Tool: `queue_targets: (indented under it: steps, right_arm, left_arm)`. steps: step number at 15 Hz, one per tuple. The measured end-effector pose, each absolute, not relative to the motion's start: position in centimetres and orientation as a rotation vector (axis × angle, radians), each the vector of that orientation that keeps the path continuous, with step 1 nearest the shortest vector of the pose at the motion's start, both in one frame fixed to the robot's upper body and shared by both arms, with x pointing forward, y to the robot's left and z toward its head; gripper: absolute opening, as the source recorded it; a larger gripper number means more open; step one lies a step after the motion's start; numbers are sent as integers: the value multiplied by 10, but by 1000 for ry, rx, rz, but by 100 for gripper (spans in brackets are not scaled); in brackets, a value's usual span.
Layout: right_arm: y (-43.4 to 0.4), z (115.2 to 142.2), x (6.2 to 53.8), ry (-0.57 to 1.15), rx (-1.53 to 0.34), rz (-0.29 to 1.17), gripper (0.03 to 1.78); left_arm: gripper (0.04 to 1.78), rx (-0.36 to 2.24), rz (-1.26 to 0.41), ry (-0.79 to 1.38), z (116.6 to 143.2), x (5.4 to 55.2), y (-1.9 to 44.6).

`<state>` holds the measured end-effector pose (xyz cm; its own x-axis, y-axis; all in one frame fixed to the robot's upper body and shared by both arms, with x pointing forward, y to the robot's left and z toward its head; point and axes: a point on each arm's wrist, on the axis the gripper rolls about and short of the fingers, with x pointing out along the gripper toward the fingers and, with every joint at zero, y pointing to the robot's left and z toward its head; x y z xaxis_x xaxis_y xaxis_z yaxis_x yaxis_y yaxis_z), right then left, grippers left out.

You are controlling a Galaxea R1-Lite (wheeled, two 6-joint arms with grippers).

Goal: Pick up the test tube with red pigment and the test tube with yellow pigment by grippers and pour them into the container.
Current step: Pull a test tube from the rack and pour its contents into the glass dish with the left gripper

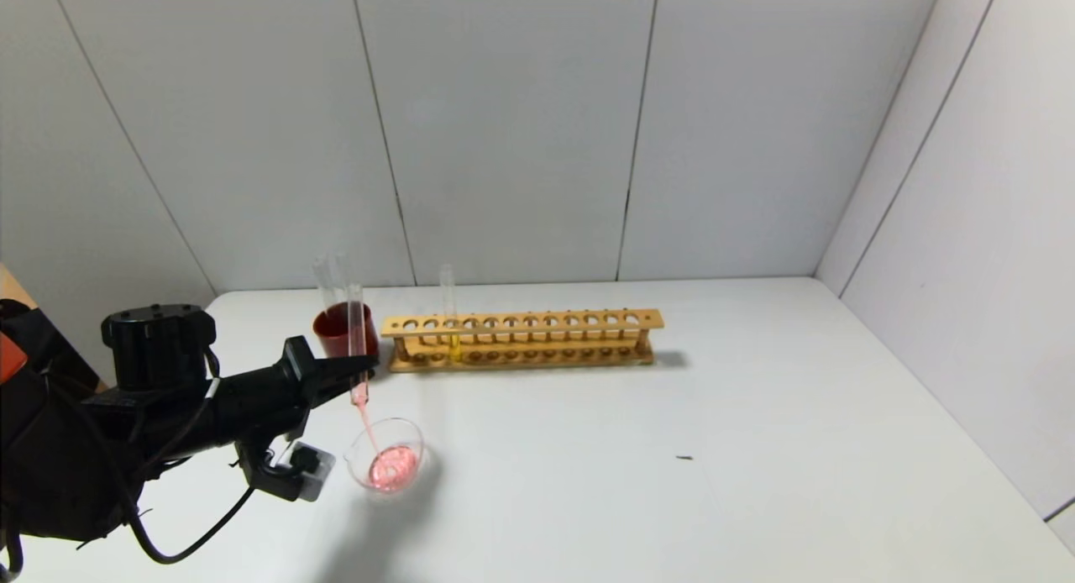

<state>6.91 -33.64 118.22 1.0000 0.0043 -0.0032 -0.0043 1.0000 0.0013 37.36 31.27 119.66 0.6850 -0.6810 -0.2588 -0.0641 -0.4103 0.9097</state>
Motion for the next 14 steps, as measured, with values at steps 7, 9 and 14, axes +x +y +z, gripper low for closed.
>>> queue_targets:
  steps: [7, 9, 14]
  right_arm:
    - [-336, 1182, 69, 3, 1, 4, 175]
    - [-336, 1182, 69, 3, 1, 4, 175]
    - [-336, 1182, 69, 3, 2, 4, 175]
  left_arm:
    - [31, 1987, -717, -629, 1200, 375, 313]
    - [31, 2020, -678, -660, 1205, 377, 313]
    - [31, 2054, -653, -687, 1208, 376, 312]
